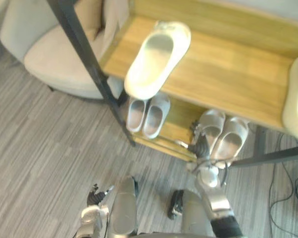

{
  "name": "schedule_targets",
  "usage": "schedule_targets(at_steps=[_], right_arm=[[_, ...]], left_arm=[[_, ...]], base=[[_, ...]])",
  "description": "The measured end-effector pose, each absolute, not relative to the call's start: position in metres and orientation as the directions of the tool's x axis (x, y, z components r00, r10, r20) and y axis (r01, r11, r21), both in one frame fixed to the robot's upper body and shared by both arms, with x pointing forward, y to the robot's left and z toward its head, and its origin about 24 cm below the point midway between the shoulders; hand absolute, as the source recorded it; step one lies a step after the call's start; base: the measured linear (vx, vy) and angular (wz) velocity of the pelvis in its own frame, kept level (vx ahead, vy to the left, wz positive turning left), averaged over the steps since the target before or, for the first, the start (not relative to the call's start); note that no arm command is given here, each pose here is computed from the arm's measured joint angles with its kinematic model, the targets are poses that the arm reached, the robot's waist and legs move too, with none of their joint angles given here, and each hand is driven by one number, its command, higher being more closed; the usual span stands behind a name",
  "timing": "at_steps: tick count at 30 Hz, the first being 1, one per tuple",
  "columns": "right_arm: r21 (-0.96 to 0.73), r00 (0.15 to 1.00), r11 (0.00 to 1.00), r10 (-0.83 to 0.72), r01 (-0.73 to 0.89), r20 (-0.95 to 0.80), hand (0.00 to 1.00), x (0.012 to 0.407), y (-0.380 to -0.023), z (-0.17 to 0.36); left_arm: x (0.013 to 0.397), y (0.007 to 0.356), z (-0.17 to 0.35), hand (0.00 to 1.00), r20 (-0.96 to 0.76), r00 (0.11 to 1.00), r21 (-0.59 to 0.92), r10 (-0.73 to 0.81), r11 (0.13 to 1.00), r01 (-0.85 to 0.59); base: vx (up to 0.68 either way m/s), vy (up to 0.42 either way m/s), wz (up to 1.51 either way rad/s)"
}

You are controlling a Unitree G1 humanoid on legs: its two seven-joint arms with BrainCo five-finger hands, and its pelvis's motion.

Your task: Organize the slippers on the shoe rack

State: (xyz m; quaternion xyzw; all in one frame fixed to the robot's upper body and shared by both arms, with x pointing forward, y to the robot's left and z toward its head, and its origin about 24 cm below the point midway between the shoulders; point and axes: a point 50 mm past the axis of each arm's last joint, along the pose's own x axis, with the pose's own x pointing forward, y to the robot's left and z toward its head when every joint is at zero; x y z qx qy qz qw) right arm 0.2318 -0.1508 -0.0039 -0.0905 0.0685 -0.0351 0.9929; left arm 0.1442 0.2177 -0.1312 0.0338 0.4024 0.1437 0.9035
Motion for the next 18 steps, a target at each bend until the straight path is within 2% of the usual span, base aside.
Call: schedule_targets(at_steps=[4,10,18], right_arm=[[-0.288,0.956,0.957,-0.077,-0.008,-0.284,0.0,0.21,-0.162,-0.04],[-0.353,0.819,0.931,-0.129,-0.094,-0.559,0.0,0.163,-0.182,-0.099],[-0.363,0.654,0.929,-0.232,-0.071,-0.72,0.0,0.124,-0.207,-0.133]], left_arm=[[0.142,0.208,-0.134,0.0,-0.73,0.644,0.173,0.228,0.974,-0.148],[0.142,0.182,-0.138,0.0,-0.746,0.658,0.15,0.1,0.988,0.019],[0.155,0.165,-0.128,0.0,-0.698,0.717,0.18,0.002,0.968,0.172]], base=[[0.12,0.08,-0.23],[0.09,0.06,-0.2],[0.0,-0.001,-0.12]])
